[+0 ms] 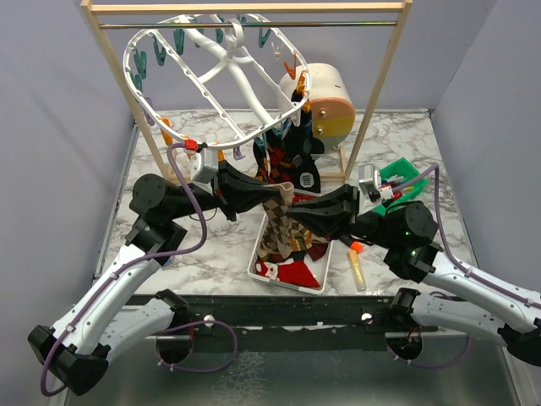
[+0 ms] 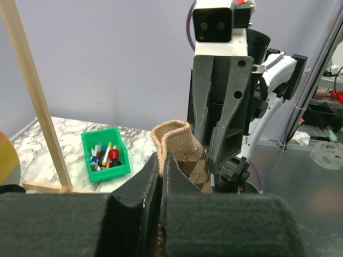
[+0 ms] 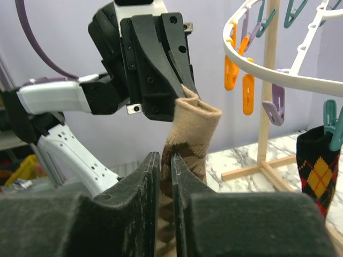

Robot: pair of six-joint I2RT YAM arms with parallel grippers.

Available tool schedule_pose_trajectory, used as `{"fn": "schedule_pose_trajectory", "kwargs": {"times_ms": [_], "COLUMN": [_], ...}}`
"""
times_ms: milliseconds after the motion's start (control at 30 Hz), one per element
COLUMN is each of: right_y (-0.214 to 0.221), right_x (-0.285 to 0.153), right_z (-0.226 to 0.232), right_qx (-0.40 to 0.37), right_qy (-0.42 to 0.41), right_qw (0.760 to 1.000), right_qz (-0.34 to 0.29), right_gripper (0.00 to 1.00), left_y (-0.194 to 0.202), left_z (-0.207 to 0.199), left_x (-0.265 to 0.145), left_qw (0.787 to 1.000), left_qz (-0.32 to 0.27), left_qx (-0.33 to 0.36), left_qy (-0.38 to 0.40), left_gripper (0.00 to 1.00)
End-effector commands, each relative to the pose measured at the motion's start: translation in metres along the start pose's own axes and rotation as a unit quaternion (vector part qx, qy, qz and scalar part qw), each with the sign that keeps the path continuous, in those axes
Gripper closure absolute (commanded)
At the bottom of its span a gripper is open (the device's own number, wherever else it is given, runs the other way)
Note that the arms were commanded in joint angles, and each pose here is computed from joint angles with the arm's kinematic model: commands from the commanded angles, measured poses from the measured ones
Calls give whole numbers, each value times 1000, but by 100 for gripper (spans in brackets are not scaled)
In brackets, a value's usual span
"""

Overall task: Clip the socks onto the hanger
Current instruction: Pick up the sock from the bin.

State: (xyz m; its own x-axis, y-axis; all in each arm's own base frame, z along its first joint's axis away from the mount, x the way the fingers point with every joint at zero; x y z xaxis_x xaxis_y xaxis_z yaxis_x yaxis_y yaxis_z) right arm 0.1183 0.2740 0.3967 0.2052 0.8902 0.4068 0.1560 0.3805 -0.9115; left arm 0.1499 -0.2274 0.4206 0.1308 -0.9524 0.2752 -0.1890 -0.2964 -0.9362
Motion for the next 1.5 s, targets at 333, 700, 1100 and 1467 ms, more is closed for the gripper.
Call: {"fn": "schedule_pose_trajectory", "kwargs": {"times_ms": [333,700,1100,1467], "right_y": [-1,-24,-1,30], "right_x": [-20,-30,0,14], "right_z": [-26,-59,-40,-31], "right_qx": [27,35,111,161], "right_qy": [130,273,203,167], "right_qw": [985,943,933,911], "right_qz": [114,188,278,340], "right_gripper": [36,23,23,30], "left_y": [14,43,62,66], "left_z": [4,12,19,9], "left_x": [-11,-26,-30,-35], "left_qw": [998,991,983,976], "left_qz": [-2,19,37,38], "left_qx": [63,130,177,215], "left_qy": [-11,-18,-17,9], "left_gripper": [100,100,100,100]}}
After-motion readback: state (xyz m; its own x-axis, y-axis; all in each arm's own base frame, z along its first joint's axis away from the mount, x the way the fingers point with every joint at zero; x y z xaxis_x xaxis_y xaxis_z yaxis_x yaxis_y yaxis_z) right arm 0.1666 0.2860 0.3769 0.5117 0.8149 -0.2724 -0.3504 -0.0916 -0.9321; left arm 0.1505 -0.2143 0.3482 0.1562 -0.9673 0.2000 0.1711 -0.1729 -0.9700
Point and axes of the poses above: each gripper's point midway between its finger pads, its own x axis out along the fingers, its own z axis along the line the jaws close on, y = z × x, the point moved 4 cm from there along -x, back along the fingers, and after that the axes turned 10 degrees about -x, right-handed, at the moved point
